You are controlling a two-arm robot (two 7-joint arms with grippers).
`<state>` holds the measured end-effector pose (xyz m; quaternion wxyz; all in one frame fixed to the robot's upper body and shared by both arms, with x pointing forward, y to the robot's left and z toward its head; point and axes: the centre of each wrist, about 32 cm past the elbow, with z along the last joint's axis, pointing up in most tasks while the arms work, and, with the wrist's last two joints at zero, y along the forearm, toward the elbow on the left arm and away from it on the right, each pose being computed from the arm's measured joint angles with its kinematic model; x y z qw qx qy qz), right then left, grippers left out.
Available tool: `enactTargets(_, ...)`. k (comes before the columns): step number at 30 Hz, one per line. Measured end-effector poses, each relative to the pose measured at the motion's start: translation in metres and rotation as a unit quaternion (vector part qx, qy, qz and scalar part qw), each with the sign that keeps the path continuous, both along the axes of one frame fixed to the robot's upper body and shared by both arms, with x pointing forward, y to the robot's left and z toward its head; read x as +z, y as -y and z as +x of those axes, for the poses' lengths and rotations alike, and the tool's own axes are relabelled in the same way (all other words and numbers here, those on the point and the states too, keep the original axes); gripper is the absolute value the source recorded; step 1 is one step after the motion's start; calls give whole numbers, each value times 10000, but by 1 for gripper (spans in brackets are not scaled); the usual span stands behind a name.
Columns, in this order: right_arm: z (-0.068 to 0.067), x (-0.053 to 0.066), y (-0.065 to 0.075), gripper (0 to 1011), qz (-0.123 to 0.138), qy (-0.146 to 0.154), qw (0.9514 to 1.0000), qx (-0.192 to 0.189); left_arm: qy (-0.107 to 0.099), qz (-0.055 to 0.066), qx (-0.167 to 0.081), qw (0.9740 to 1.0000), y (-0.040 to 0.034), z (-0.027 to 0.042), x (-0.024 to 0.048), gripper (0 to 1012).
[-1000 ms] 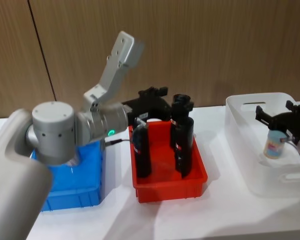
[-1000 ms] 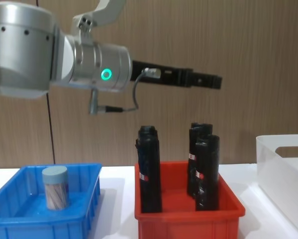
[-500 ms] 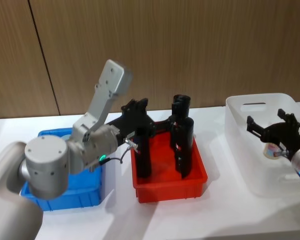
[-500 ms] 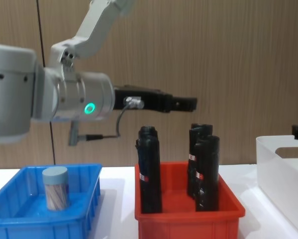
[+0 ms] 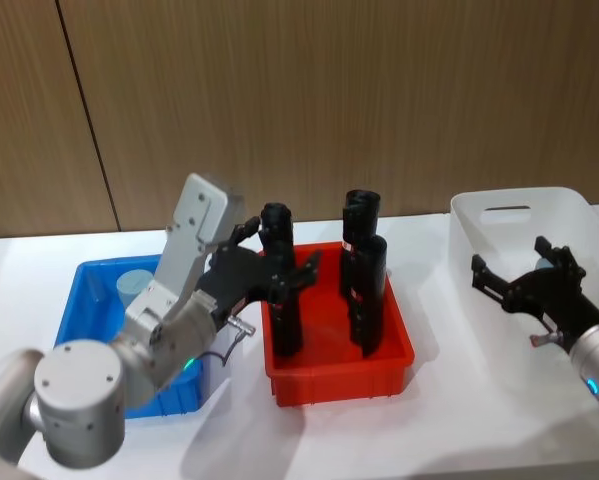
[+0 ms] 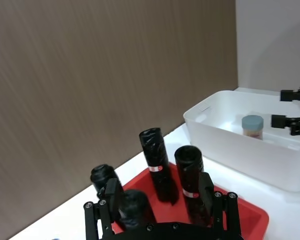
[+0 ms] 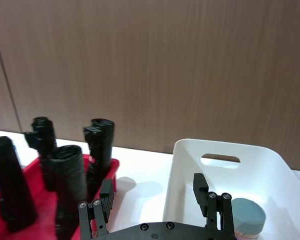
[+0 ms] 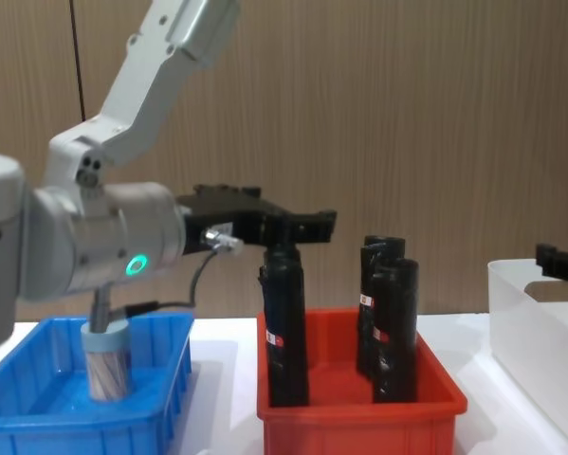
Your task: Pick the cotton swabs from the blue box and place them into the white box.
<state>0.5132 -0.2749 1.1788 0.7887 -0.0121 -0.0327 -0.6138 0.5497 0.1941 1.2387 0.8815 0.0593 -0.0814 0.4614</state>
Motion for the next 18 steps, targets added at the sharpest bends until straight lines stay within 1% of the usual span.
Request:
enactTargets(1, -21, 4, -14, 1002, 2, 11, 10000, 17, 44, 1, 64, 10000, -5, -42, -33, 1004)
enactTargets(3, -88, 9, -52, 1002, 13, 29, 10000, 62, 98, 1, 130, 9999, -10, -85, -62, 1004)
enactTargets(4, -111, 9, -65, 1002, 16, 33, 10000, 78, 140, 0, 188, 9997, -14, -126, -92, 1004)
enactTargets(7, -221, 18, -127, 1002, 33, 56, 9999, 156, 210, -2, 280, 9994, -21, -192, -135, 1004)
enactTargets(8, -244, 23, -141, 1002, 37, 65, 9998, 173, 261, -6, 338, 9991, -25, -237, -162, 1004)
enactTargets(9, -267, 25, -153, 1002, 41, 69, 9998, 187, 290, -10, 370, 9989, -27, -259, -174, 1004)
enactTargets(10, -289, 28, -165, 1002, 45, 74, 9998, 202, 337, -16, 426, 9985, -28, -304, -201, 1004)
enactTargets(13, -384, 37, -216, 1002, 66, 89, 9996, 263, 407, -28, 510, 9979, -33, -366, -235, 1004)
enactTargets(14, -407, 43, -228, 1002, 74, 96, 9995, 279, 447, -35, 562, 9974, -36, -411, -263, 1004)
enactTargets(15, -456, 51, -254, 1002, 89, 107, 9994, 312, 471, -40, 585, 9972, -37, -431, -271, 1004)
enactTargets(17, -498, 58, -276, 1002, 102, 113, 9993, 339, 506, -49, 636, 9967, -39, -469, -292, 1004)
enactTargets(18, -541, 64, -299, 1002, 114, 118, 9992, 369, 535, -57, 675, 9963, -41, -501, -309, 1004)
